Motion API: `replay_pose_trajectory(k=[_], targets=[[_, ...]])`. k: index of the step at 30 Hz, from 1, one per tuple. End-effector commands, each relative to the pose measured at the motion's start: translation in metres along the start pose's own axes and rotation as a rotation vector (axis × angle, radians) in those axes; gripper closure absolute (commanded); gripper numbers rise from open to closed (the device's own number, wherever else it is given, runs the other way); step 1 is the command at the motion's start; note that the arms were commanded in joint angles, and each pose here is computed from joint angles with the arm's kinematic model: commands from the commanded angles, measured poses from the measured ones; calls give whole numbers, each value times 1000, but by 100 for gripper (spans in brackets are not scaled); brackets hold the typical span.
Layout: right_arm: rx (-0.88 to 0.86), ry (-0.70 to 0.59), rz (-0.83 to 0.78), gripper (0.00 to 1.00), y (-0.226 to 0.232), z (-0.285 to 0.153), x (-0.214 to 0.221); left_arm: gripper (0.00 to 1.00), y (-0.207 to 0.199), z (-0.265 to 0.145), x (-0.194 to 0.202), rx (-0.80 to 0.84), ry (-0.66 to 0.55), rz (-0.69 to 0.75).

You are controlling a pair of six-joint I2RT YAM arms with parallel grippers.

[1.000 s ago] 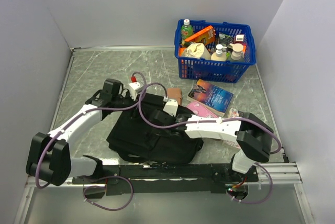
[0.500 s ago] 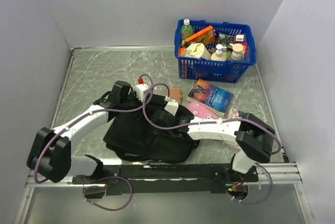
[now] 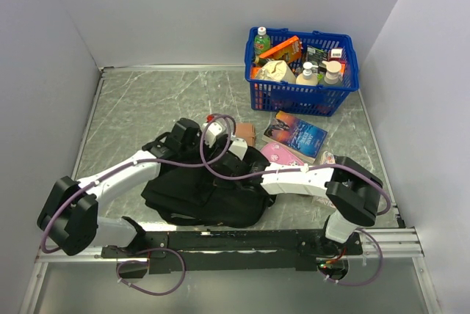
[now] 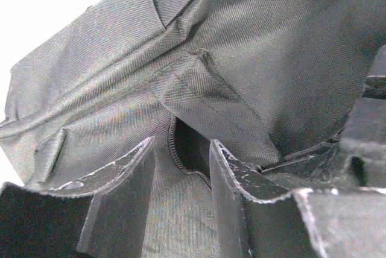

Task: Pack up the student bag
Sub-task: Adjust the student bag at the center of the board.

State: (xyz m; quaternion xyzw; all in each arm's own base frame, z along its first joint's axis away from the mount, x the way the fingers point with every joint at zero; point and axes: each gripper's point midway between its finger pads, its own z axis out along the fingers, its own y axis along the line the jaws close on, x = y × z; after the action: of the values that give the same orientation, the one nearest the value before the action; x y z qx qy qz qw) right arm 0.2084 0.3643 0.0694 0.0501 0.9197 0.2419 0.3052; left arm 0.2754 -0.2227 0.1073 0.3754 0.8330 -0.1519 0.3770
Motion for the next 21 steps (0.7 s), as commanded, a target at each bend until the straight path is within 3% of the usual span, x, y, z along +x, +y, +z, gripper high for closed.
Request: replay_pose_trajectory(k=[1,9,11,21], targets=[[64,82,-38,100,-24,9,21,53,10,-6,-19,-102,-54,62],[43,79,-11,100,-28,7,19,49,21,-10,-4,-167,-18,84],[34,80,-3,100,-29,7,20,35,24,-12,-3,-187,-12,82],[24,71,22,100,-34,6,19,32,24,-4,9,-188,33,60]])
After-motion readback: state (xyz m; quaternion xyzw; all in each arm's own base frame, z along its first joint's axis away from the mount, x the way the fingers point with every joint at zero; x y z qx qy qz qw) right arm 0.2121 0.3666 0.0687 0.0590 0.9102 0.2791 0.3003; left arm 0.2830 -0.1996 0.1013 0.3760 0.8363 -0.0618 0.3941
